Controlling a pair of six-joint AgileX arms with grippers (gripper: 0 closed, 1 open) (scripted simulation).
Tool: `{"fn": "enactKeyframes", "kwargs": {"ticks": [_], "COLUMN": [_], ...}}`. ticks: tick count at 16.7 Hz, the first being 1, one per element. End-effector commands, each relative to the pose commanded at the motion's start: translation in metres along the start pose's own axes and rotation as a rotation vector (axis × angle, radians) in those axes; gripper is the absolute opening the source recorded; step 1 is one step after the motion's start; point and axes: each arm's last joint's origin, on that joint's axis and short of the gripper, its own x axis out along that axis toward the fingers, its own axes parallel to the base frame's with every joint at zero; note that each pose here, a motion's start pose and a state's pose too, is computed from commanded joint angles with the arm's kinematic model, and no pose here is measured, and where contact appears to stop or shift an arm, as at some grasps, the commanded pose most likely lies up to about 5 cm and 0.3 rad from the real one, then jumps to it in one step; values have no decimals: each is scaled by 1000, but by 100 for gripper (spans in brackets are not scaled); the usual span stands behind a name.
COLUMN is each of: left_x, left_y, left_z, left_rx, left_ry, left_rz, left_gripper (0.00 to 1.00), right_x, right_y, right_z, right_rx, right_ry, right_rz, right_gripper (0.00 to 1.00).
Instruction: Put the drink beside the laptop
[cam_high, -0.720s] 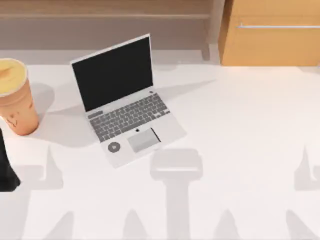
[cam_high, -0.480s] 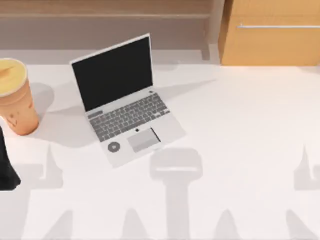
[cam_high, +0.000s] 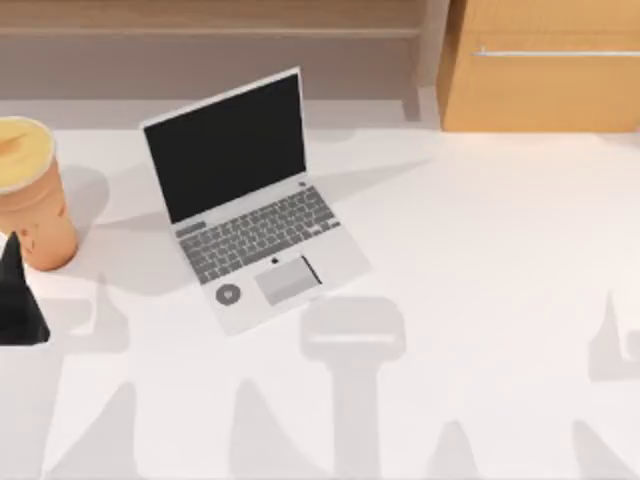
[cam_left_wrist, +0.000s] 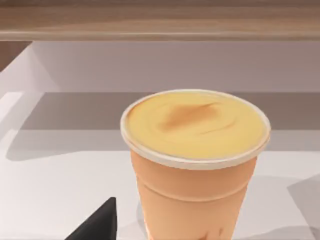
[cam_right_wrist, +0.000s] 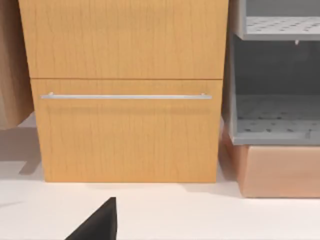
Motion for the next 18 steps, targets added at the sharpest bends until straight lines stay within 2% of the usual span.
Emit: {"fn": "enactKeyframes", "kwargs": {"ticks": [10,18], "left_x": [59,69], "left_y": [10,13], "left_z": [-22,-32], "left_rx": [-9,-12], "left_ry": [158,188], "left_rz": [-16,-18], "left_gripper": [100,100], "right_x": [0,0], "right_y": [0,0], "right_z": [0,0], "right_rx": [0,0], "right_ry": [0,0], "right_rz": [0,0], "right_gripper": [100,100]}}
